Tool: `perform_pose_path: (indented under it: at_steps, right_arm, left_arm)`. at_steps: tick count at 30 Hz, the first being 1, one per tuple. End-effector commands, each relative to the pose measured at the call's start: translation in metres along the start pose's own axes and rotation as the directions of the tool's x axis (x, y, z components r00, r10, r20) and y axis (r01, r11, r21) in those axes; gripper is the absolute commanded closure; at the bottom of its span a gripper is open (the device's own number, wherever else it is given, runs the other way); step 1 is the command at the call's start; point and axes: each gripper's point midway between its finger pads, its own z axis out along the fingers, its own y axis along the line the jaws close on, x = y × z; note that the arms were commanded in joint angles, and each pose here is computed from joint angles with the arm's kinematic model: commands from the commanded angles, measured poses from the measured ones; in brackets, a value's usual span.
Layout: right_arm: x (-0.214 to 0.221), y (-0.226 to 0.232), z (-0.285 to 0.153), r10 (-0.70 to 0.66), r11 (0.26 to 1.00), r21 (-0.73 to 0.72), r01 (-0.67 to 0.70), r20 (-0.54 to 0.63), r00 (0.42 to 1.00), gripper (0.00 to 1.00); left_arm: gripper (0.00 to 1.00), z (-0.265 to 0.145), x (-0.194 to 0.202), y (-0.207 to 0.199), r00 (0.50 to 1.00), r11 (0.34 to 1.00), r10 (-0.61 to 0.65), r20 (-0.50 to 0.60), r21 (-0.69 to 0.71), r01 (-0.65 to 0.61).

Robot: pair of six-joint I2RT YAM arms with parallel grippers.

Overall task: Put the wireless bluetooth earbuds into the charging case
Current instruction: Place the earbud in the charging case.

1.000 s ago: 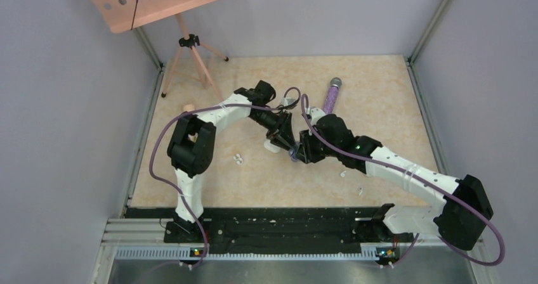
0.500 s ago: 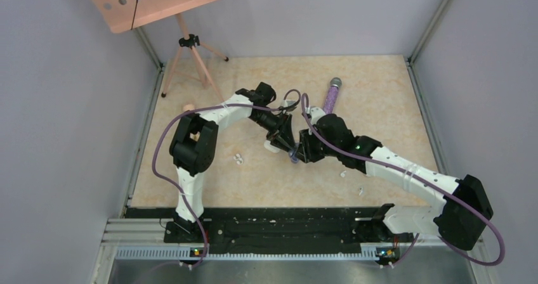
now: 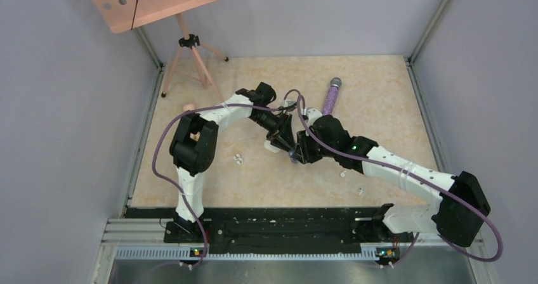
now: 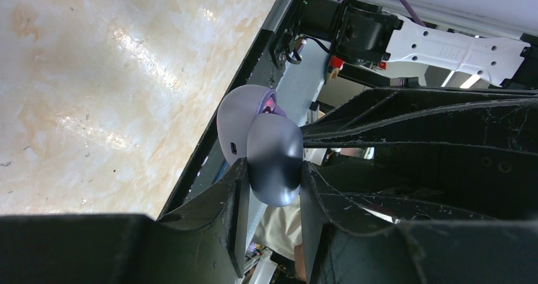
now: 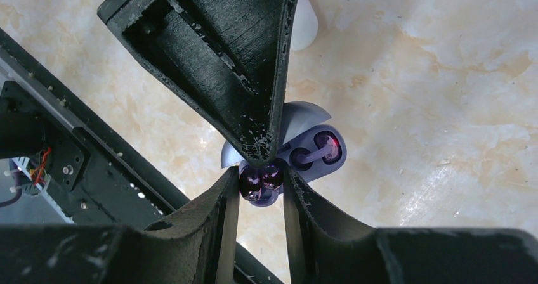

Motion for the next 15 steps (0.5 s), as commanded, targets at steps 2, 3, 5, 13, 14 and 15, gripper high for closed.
perform_pose_path:
  at_steps: [2,3,5,13,14,15]
  right_arm:
    - [-0.0058,-0.001,0.0015,-0.027,0.999,0.023,0.026,0.027,0.999,0.69]
    - [-0.0058,-0.0011,0.0011,-0.026,0.999,0.023,0.026,0.027,0.999,0.67]
    - [-0.0055,-0.0012,0.0008,-0.025,0.999,0.024,0.024,0.027,0.999,0.62]
    - [-0.0057,0.0007,-0.0007,-0.021,1.0,0.014,0.021,0.03,0.999,0.58]
    - [-0.0058,0.0008,-0.0006,-0.02,1.0,0.014,0.02,0.031,0.999,0.58]
    - [-0.0062,0.0017,-0.001,-0.019,1.0,0.011,0.019,0.032,0.999,0.57]
  left_arm:
    - [1.0,-0.0025,-0.0049,-0.0176,0.999,0.998,0.04,0.0,0.057,-0.04]
    - [1.0,-0.003,-0.0051,-0.0181,0.999,0.997,0.042,0.002,0.058,-0.042]
    - [1.0,-0.0023,-0.005,-0.0177,0.999,0.998,0.042,0.001,0.056,-0.042]
    - [1.0,-0.0027,-0.0058,-0.0183,0.999,0.997,0.04,0.001,0.06,-0.04]
    - [1.0,-0.0024,-0.0055,-0.0185,0.999,0.997,0.04,0.0,0.061,-0.04]
    - [1.0,-0.0026,-0.0059,-0.0185,0.999,0.997,0.04,0.001,0.061,-0.04]
